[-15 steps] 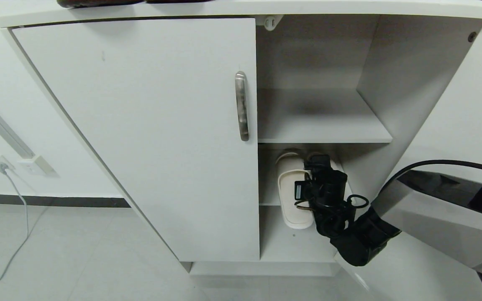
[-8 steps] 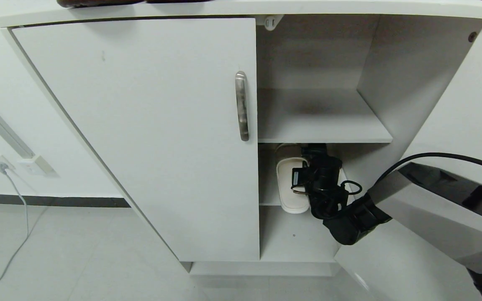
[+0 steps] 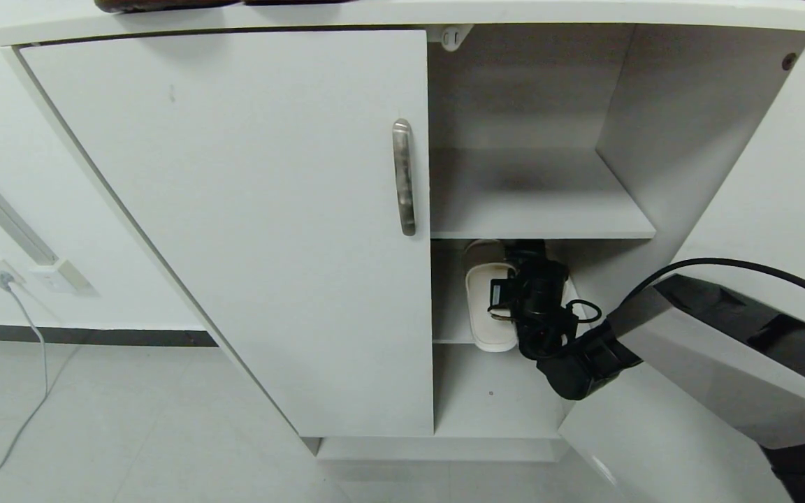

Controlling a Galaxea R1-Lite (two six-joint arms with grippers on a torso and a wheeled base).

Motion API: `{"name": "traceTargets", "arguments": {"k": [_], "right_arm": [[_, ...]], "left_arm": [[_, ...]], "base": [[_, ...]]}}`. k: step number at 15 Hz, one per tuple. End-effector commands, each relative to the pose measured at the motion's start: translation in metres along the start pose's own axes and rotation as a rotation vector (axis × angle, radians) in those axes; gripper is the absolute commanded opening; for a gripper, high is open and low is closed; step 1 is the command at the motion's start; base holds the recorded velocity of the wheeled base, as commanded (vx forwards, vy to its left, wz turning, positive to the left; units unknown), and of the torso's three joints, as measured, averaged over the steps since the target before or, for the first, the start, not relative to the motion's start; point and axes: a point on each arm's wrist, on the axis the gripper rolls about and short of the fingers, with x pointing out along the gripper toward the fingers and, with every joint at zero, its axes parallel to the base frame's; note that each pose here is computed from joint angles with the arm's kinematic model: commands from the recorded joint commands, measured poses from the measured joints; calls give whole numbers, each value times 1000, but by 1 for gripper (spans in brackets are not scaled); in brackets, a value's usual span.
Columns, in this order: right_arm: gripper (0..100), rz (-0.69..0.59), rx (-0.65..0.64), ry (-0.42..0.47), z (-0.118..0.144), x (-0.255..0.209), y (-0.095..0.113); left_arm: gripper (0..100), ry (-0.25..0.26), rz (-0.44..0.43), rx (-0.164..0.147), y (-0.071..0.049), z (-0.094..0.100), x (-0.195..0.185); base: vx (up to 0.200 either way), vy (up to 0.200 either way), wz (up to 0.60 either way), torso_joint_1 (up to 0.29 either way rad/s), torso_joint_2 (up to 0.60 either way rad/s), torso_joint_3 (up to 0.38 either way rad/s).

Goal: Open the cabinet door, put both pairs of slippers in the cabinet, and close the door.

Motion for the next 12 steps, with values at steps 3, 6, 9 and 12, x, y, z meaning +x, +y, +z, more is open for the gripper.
{"name": "traceTargets", "arguments": {"k": [3,6,9,12], "right_arm": [[0,-2,-6,8,-5,2,-1],[0,2,-7,10,-5,2,-1],[100,1,-10,15,-6,1,-1],[100,20,-21,31,-1,-13,0]], "left_arm": [[0,1,0,0,0,0,0],[0,1,0,0,0,0,0],[0,1,0,0,0,0,0],[0,1,0,0,0,0,0]], "base": [[0,0,0,0,0,0],[0,0,0,0,0,0],[0,0,0,0,0,0],[0,0,0,0,0,0]]}}
